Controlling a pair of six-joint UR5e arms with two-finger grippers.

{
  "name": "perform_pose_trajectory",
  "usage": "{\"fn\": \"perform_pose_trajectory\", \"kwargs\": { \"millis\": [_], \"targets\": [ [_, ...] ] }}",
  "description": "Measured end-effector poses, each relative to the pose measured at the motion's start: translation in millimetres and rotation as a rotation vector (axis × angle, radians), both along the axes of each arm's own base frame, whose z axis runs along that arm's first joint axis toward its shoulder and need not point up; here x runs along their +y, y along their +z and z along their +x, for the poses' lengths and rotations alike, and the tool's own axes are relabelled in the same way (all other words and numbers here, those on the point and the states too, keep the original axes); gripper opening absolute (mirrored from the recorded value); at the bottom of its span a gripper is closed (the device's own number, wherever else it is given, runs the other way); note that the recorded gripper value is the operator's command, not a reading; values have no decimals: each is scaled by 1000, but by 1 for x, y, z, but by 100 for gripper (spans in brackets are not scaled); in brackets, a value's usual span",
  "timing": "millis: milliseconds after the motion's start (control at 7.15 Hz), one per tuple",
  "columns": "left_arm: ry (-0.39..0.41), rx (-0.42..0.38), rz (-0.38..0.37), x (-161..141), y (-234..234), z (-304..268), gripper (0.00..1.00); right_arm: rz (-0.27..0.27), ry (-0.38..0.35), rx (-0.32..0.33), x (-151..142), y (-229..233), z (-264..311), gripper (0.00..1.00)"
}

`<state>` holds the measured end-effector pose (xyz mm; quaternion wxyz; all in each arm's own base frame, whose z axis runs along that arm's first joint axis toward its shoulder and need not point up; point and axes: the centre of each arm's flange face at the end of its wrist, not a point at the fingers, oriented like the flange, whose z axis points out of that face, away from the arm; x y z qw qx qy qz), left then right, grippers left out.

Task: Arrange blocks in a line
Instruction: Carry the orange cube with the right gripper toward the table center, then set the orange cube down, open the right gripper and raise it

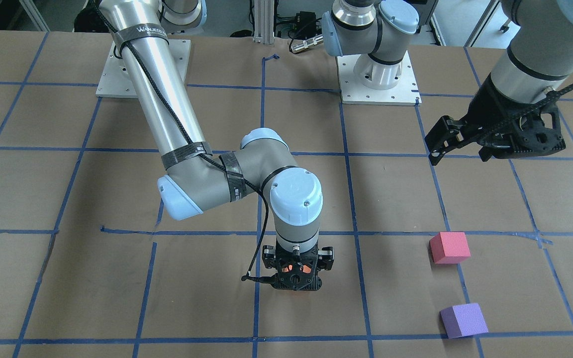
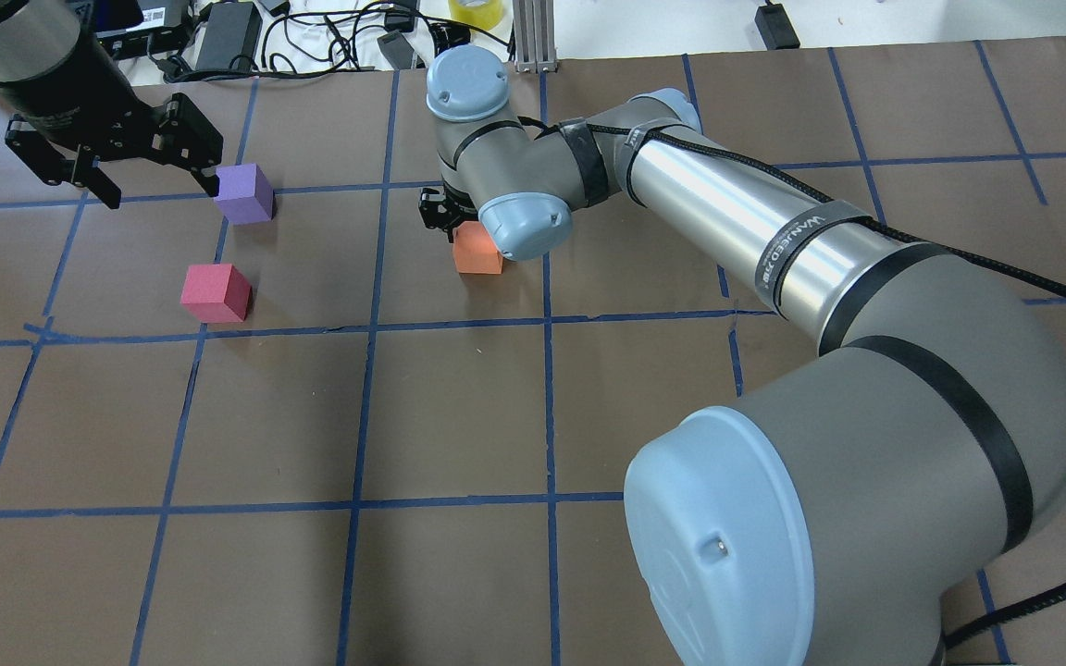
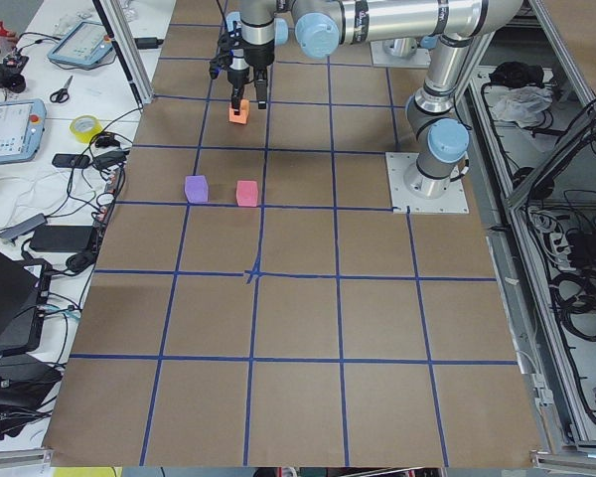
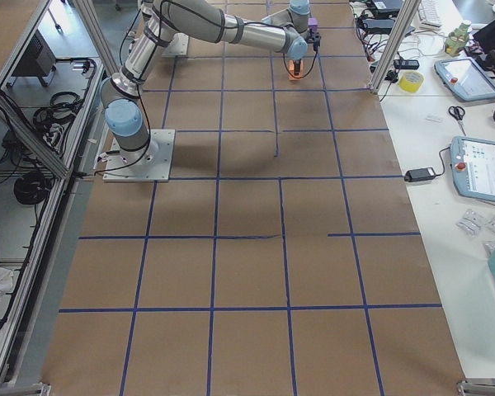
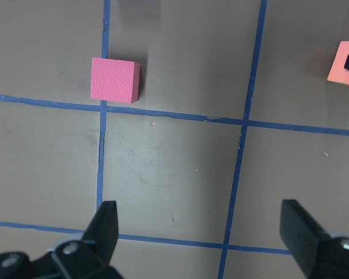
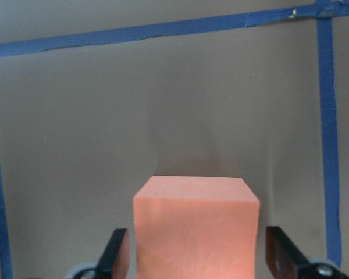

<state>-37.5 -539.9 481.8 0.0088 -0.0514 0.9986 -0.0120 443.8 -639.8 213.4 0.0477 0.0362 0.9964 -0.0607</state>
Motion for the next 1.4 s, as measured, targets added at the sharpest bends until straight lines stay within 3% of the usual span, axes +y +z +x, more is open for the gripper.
{"fn": "perform_pose_trajectory", "kwargs": {
  "millis": [420,699,979,1399],
  "targets": [
    [-4,-1,1,-1,-1,1,100,-18,2,-1,0,16,-2,100],
    [-8,3,17,-6,-11,-1,100,-43,-1,-4,5,79,-25,100],
    [-9,5,27,-13,-20,-3,100,-5,-16,19,27,171,-76,100],
    [-23,1,-11,-24,-28,-40,100,97,-47,56,80,282,-174,100]
  ]
}}
